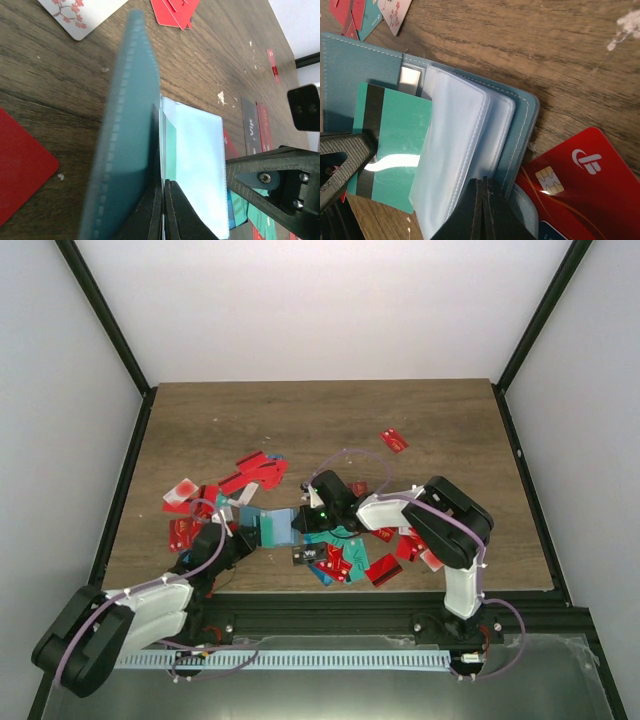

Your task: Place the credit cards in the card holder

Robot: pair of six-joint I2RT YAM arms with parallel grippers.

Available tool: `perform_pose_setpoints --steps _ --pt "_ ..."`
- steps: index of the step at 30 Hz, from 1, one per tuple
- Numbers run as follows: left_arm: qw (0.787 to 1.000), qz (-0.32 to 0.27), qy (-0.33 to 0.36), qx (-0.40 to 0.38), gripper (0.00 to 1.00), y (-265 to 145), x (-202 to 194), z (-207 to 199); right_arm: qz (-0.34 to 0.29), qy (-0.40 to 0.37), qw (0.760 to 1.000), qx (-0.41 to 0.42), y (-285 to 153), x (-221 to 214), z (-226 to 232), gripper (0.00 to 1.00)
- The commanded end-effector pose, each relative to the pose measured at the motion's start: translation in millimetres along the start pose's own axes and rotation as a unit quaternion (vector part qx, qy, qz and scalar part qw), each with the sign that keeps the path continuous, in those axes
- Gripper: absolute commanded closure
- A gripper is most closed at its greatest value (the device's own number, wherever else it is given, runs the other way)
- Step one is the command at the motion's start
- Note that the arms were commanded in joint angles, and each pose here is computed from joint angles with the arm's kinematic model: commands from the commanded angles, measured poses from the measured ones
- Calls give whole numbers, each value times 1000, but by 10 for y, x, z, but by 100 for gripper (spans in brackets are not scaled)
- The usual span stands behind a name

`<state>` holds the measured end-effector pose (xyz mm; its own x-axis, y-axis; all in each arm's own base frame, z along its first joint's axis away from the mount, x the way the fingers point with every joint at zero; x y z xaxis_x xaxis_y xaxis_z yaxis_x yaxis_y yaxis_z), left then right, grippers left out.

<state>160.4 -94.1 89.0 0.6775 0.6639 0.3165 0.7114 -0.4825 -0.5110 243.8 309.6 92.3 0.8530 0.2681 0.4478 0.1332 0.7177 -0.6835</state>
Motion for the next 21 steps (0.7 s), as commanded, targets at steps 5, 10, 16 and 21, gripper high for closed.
perform_pose_setpoints --steps 5,10,16,21 --pt "998 26 7 48 96 -82 -224 459 78 36 993 -78 128 -374 -292 99" --pt "998 8 20 53 96 -87 -172 412 79 36 993 -77 133 -379 -299 99" --pt "998 18 27 49 96 -69 -177 391 77 35 994 -75 144 -355 -287 99" --pt "999 25 27 39 96 -38 -188 383 76 33 994 -76 146 -345 -284 99"
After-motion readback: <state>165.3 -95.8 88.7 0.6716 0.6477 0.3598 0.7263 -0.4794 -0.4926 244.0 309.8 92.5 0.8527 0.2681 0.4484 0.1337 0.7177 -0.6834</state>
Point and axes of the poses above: each gripper's point midway between its finger pads, its own y axis out along the fingers, its own z axis along the line the jaws close on, x = y × z, the point moved 10 cm from there along -y, back along the fingers, and after that the axes turned 9 degrees about -y, right-handed, at the moved point
